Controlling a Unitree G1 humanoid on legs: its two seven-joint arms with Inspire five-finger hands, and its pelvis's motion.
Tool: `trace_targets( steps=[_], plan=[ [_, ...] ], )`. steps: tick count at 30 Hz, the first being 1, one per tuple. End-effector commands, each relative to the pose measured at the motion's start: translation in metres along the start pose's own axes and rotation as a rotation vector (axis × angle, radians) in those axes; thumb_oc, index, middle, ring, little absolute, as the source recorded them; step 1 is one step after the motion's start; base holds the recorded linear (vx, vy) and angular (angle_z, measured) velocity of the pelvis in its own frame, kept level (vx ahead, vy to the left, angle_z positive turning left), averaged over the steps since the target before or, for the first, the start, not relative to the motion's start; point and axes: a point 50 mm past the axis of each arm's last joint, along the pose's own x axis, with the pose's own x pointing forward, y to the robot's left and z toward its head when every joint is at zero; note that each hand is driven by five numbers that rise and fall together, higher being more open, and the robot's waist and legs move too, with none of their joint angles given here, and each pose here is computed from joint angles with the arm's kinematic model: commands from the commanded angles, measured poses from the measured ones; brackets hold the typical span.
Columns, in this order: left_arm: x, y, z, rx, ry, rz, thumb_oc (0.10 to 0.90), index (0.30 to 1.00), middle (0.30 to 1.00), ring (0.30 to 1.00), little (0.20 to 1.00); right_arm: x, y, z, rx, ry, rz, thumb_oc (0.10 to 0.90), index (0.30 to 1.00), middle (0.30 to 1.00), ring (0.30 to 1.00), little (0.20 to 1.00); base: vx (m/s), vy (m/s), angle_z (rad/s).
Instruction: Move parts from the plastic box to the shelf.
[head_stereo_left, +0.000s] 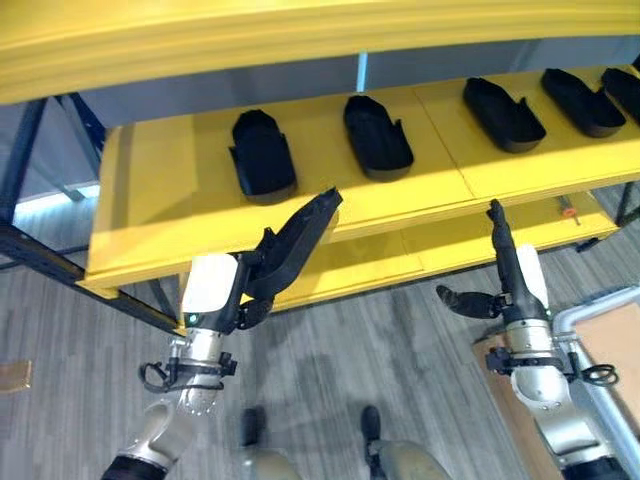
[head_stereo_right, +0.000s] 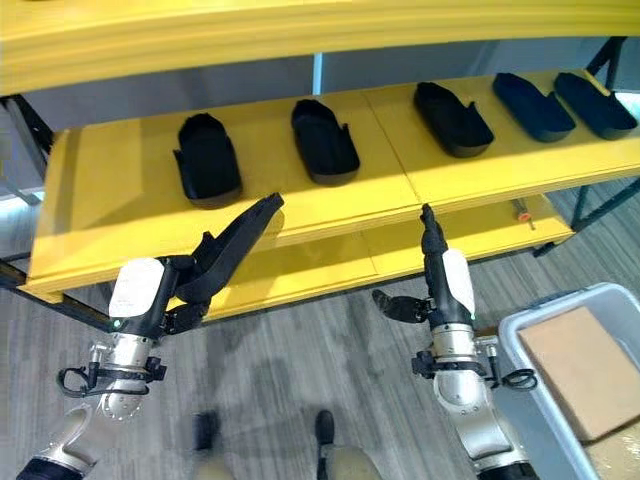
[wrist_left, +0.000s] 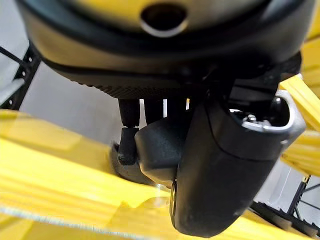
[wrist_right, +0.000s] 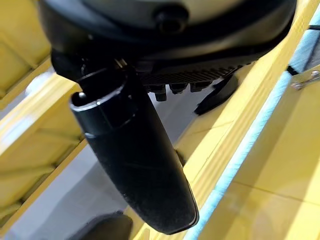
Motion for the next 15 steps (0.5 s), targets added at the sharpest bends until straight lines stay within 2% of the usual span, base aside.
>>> trace_targets(
  steps=[1,6,15],
  plan=[
    [0.032,0.054,0.024,0.015,-0.19,0.29,0.4,0.3,0.3,0.3,0.3,0.019,-0.008,0.045,0.053,-0.245,-0.081,0.9,1.0,1.0,1.0,1.0,0.1,0.402,0.05],
    [0.041,0.058,0.028,0.056,-0.222,0.316,0.4,0.3,0.3,0.3,0.3,0.025,-0.001,0.048,0.061,-0.239,-0.085,0.9,1.0,1.0,1.0,1.0,0.07,0.314,0.13],
    [0.041,0.062,0.023,0.096,-0.201,0.314,0.4,0.3,0.3,0.3,0.3,0.028,0.011,0.049,0.073,-0.222,-0.059,0.9,1.0,1.0,1.0,1.0,0.05,0.257,-0.01]
  ],
)
